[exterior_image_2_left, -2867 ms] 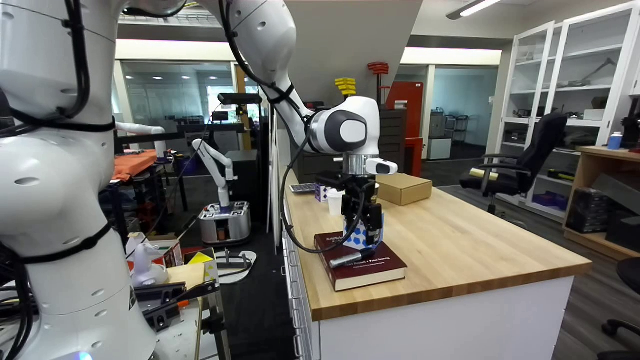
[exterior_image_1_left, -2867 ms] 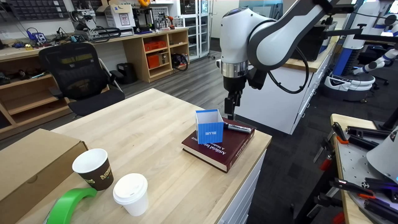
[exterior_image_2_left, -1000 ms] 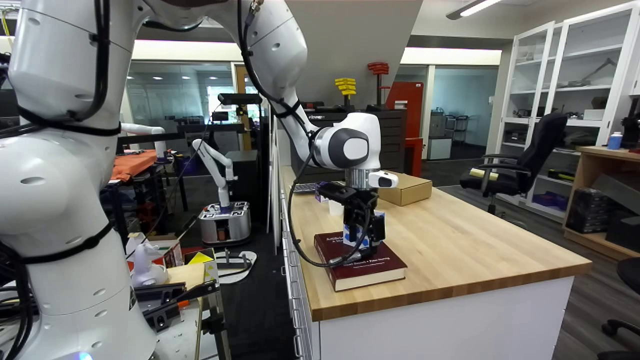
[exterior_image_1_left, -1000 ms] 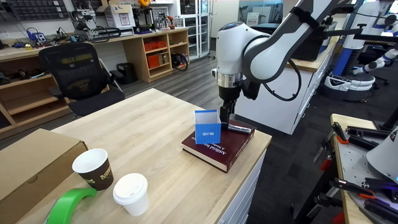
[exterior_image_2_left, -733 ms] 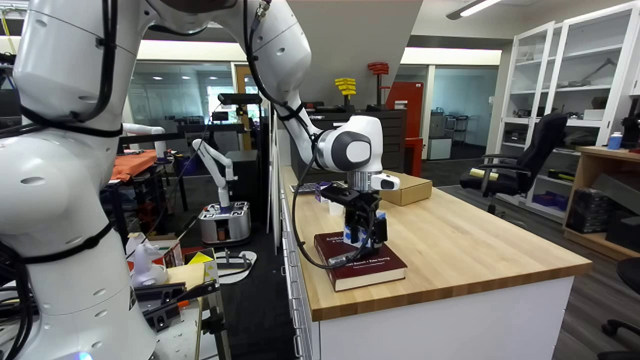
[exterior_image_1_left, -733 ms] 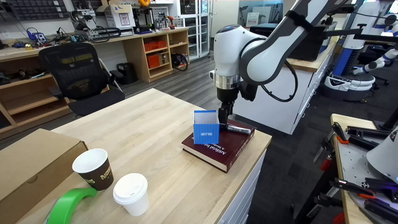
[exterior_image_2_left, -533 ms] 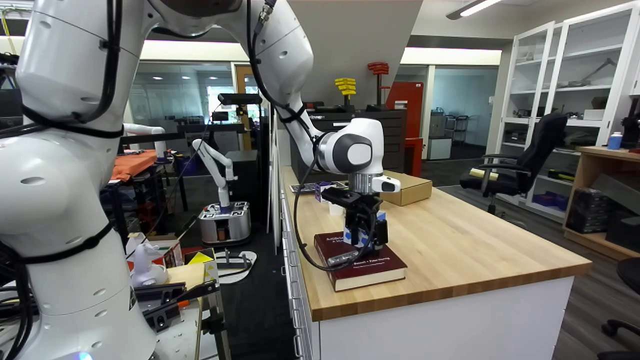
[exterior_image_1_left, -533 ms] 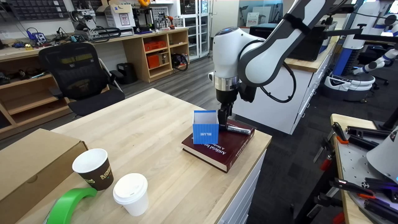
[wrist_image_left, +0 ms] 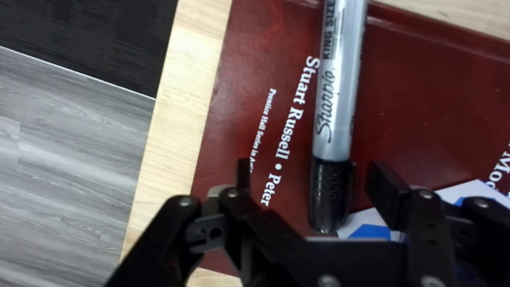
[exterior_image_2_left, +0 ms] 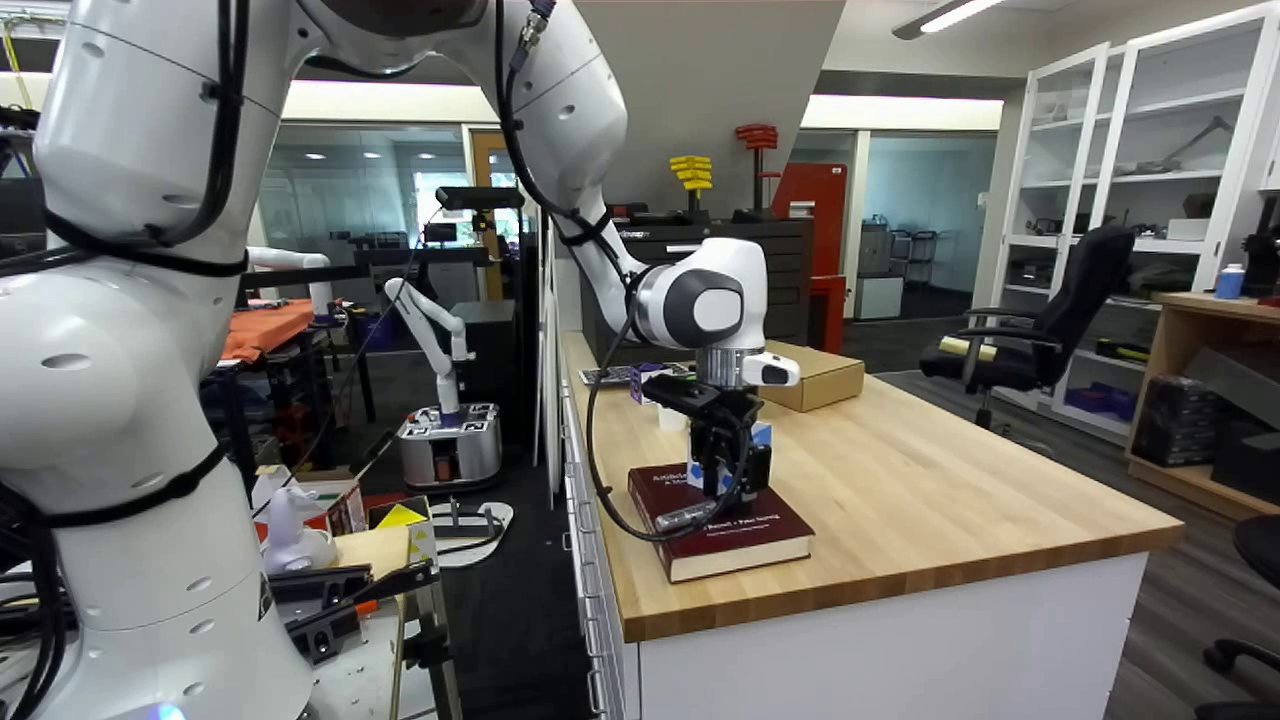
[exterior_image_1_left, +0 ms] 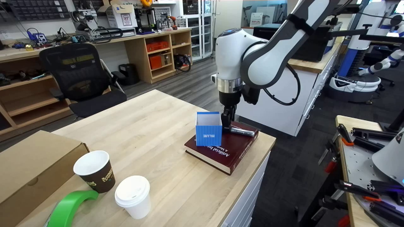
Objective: Put the marker inside the white and blue box
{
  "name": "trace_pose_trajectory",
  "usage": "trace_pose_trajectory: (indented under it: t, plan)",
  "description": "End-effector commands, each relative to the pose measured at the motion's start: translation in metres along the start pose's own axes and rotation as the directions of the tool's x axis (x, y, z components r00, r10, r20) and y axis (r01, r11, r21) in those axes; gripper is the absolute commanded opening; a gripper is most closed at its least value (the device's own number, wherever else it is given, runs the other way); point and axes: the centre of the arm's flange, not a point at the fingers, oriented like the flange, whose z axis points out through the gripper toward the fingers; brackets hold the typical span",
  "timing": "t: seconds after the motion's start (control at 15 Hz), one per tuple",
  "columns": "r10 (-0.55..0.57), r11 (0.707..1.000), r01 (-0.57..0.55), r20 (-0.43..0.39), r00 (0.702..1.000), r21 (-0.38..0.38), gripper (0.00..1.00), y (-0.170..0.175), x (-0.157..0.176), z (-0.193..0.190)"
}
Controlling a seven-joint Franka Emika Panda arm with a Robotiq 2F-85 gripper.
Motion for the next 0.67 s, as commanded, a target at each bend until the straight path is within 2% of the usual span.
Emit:
trace_pose_trajectory:
  t: [0.0, 0.13, 0.2, 0.33, 0.4, 0.53, 0.6]
  plan:
    - [-0.021, 0.999, 0.02, 0.009, 1.0, 0.027, 0.45, -0.0051, -0.0001, 0.0035]
    - [-0.022, 0.999, 0.022, 0.014, 1.0, 0.041, 0.34, -0.0062, -0.0007, 0.0061]
    - [-0.022, 0.999, 0.022, 0.016, 1.0, 0.046, 0.77, -0.0064, -0.0017, 0.0074]
    - [-0.016, 0.998, 0.015, 0.023, 1.0, 0.056, 0.71, -0.0065, -0.0031, 0.0103]
    - [-0.018, 0.998, 0.016, 0.025, 1.0, 0.059, 0.3, -0.0067, -0.0035, 0.0112]
    - [-0.019, 0.998, 0.017, 0.022, 1.0, 0.057, 0.33, -0.0065, -0.0046, 0.0095]
    - [-0.018, 0.999, 0.017, 0.017, 1.0, 0.052, 0.27, -0.0062, -0.0054, 0.0067]
